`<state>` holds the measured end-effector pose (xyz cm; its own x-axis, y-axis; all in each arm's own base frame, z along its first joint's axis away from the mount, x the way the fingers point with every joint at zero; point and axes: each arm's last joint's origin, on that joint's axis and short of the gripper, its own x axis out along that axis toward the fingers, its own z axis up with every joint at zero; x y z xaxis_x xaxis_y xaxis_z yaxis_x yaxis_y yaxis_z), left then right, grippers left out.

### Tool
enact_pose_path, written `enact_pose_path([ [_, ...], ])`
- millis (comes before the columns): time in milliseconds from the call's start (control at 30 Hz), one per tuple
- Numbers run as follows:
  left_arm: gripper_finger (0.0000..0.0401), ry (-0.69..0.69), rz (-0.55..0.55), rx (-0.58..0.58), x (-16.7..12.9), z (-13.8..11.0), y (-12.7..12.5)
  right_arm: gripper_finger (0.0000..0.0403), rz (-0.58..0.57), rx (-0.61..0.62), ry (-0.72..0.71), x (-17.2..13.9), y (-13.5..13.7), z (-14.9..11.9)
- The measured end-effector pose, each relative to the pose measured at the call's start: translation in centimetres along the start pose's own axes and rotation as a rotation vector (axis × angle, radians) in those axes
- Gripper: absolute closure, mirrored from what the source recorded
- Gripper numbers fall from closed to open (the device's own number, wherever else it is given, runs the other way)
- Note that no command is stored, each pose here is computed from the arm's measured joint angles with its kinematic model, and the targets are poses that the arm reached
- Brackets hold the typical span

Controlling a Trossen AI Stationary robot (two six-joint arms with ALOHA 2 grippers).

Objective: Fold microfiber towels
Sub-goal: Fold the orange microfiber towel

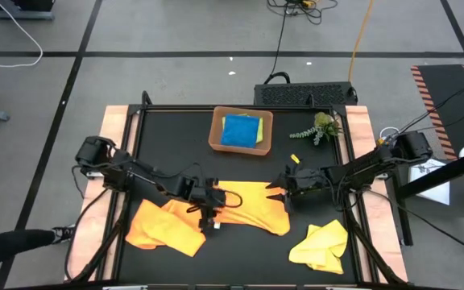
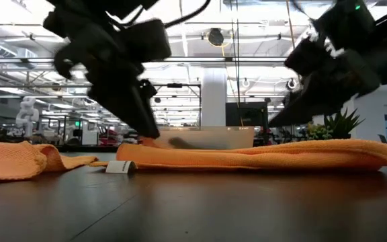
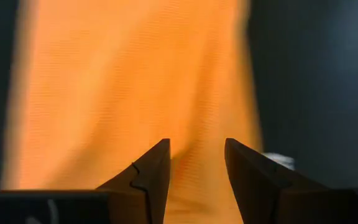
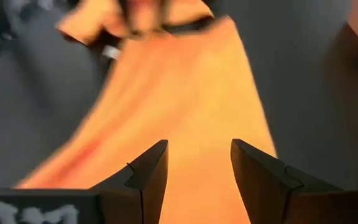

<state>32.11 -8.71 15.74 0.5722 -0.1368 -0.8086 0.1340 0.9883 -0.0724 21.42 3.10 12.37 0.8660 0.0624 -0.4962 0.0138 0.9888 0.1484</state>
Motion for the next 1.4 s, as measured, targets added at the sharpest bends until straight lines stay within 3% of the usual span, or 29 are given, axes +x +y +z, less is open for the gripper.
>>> enact_pose_path([
  [200,0.025,0.06,-0.147,-0.002,-0.1,-0.9,-3.0,0.0234,-0.063,0.029,0.067,0.7,-1.0,-1.0],
  [367,0.0274,0.039,-0.008,0.006,-0.9,-1.0,-3.4,0.0234,-0.072,0.035,0.075,1.0,-1.3,-1.3],
  [533,0.0298,0.025,0.167,-0.051,-2.0,-0.7,-1.5,0.0234,-0.07,0.05,0.072,1.1,-1.3,-1.3],
  [833,0.0304,0.078,0.122,-0.02,-0.8,-0.7,0.8,0.0234,-0.066,0.051,0.065,1.1,-1.3,-1.2],
  [1400,0.0304,0.032,0.125,0.024,-0.6,-0.2,1.0,0.0234,-0.065,0.05,0.065,1.1,-1.3,-1.2],
])
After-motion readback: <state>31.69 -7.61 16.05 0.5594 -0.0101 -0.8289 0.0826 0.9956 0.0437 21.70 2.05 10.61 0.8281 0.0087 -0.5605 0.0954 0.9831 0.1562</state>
